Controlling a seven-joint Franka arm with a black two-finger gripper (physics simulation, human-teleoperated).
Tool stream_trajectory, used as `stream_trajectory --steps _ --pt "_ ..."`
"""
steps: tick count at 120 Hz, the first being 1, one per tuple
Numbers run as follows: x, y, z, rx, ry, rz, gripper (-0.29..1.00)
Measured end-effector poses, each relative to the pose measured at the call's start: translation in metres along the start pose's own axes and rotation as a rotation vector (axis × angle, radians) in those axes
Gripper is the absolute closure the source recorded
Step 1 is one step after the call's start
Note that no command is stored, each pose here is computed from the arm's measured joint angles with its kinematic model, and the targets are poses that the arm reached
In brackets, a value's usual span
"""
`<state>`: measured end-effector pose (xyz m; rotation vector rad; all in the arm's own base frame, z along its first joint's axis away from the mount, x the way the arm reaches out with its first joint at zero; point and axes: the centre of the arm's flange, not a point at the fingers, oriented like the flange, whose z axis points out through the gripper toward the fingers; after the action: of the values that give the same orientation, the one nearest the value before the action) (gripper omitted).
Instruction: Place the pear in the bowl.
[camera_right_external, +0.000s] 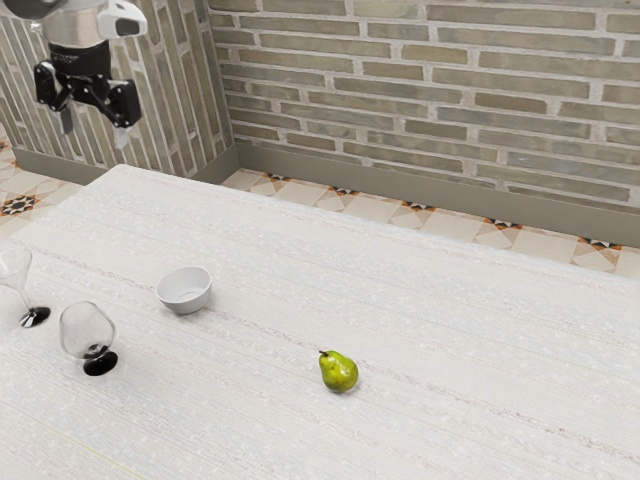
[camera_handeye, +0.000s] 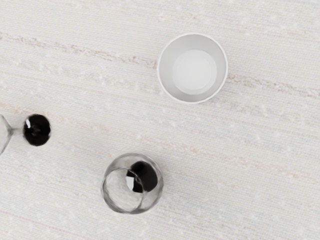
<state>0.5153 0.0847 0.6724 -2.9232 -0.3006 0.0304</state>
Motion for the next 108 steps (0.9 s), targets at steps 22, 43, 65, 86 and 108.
stream_trajectory --steps 22,43,65,86,108 --pt "0.003 0.026 0.008 -0.003 -0.012 0.040 0.00" --pt "0.012 0.109 0.056 -0.017 -0.104 0.183 0.00" --pt "-0.002 0.233 0.115 -0.042 -0.190 0.388 0.00" --pt "-0.024 0.319 0.154 -0.060 -0.206 0.532 0.00" --pt "-0.028 0.355 0.193 -0.084 -0.193 0.576 0.00"
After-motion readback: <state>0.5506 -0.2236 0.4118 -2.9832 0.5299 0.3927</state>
